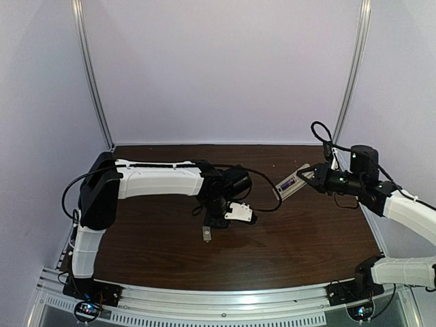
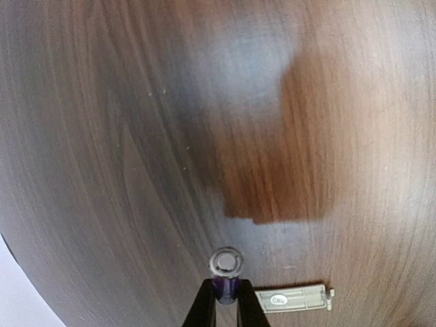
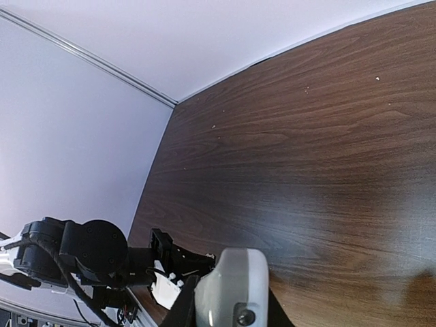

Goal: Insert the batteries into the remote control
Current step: Move the battery to the center of the board, then pick up the battery from the center of the board.

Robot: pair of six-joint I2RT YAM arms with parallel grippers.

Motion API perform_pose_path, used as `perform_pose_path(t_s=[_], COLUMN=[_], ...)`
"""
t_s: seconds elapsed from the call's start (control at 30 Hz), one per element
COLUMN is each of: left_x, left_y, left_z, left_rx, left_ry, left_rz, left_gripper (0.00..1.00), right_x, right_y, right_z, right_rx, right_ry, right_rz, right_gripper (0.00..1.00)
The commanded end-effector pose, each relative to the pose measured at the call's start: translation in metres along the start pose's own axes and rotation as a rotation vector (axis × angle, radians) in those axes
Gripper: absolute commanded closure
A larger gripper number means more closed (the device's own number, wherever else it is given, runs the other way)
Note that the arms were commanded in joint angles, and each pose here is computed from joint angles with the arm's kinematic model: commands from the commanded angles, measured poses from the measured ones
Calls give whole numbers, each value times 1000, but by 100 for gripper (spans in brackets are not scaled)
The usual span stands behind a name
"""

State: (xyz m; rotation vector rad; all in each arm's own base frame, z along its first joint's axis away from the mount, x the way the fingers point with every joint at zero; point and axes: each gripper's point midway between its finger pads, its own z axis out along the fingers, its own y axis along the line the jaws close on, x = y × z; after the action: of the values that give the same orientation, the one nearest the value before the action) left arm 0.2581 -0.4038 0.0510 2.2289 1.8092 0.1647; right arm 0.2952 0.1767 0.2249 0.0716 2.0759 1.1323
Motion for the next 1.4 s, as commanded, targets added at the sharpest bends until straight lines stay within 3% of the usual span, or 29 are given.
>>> perform_pose_path(t_s=[0.0,0.43,0.9,1.1,1.2,1.3,1.37], left_x=[-8,-4,-7,-23,-27,-18,-6], left_y=[-3,2,2,36,53,67,76], left_z=[13,32,34,-14,-56,-94,-112], left_rx=[-26,-107,-127,-261,-343,-394,-414], left_ry=[28,107,112,40,-51,-155,-220], left_rz=[143,277,267,105,-32,-231,-394], left_gripper=[96,92,78,64,41,32,19], right_x=[1,4,11,12,12,8,6], right_y=[-5,-8,-18,-24,-28,-26,-25], right_z=[-5,-6,2,13,19,22,22], right_rx=[17,22,37,41,42,32,32], right_ry=[-5,0,29,48,59,50,50], right_rz=[1,5,1,-4,-3,-14,-21], right_gripper=[100,100,100,100,100,100,100])
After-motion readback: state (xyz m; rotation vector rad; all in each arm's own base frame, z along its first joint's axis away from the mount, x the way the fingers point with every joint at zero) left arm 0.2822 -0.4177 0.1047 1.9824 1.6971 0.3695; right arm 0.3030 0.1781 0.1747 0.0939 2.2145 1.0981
